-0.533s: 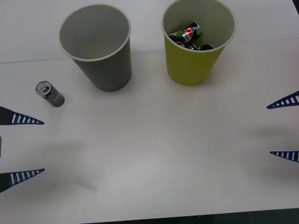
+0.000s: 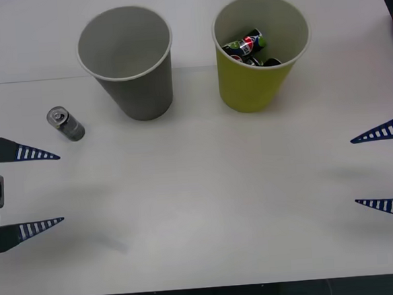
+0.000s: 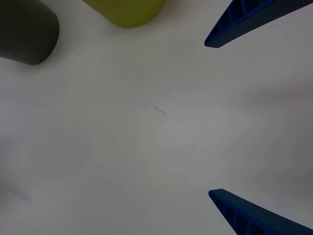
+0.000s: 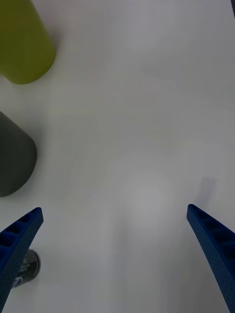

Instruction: Put the can into the green bin and the plastic bottle into the gray bin

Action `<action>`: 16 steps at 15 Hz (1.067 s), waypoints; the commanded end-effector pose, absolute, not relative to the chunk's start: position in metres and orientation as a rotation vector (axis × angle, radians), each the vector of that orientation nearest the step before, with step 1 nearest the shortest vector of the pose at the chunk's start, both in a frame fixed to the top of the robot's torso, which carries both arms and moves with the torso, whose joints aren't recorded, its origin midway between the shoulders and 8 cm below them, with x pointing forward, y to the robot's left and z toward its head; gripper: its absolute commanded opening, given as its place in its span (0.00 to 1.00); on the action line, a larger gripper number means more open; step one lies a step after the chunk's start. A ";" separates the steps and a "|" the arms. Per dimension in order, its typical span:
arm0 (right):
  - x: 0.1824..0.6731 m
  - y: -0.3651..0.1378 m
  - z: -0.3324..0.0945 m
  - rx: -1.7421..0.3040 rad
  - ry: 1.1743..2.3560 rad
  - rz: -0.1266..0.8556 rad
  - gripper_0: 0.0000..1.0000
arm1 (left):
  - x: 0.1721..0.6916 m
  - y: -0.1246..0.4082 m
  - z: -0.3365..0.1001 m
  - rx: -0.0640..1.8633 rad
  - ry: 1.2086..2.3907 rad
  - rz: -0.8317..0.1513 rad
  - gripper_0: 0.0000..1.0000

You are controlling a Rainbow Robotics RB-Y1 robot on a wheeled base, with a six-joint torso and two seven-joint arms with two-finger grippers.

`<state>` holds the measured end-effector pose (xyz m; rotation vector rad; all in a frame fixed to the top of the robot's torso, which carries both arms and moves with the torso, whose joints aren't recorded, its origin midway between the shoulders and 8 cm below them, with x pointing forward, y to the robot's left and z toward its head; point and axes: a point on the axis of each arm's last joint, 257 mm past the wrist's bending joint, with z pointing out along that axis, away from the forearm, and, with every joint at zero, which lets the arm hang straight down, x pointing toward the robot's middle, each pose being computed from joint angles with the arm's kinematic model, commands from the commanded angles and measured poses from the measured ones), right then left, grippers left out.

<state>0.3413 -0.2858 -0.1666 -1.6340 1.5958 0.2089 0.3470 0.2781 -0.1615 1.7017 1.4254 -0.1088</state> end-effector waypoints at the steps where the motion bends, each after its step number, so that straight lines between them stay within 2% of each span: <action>1: 0.341 -0.286 -0.167 -1.634 1.596 0.209 1.00 | 0.353 0.272 -0.154 1.639 1.428 -0.106 1.00; 8: 0.341 -0.286 -0.167 -1.634 1.596 0.209 1.00 | 0.360 0.249 -0.149 1.252 1.607 -0.191 1.00; 11: 0.341 -0.286 -0.167 -1.634 1.596 0.209 1.00 | 0.374 0.252 -0.150 0.964 1.685 -0.238 1.00; 14: 0.341 -0.286 -0.167 -1.634 1.596 0.209 1.00 | 0.385 0.264 -0.159 0.729 1.735 -0.209 1.00; 16: 0.341 -0.286 -0.167 -1.634 1.596 0.209 1.00 | 0.390 0.276 -0.164 0.638 1.750 -0.176 1.00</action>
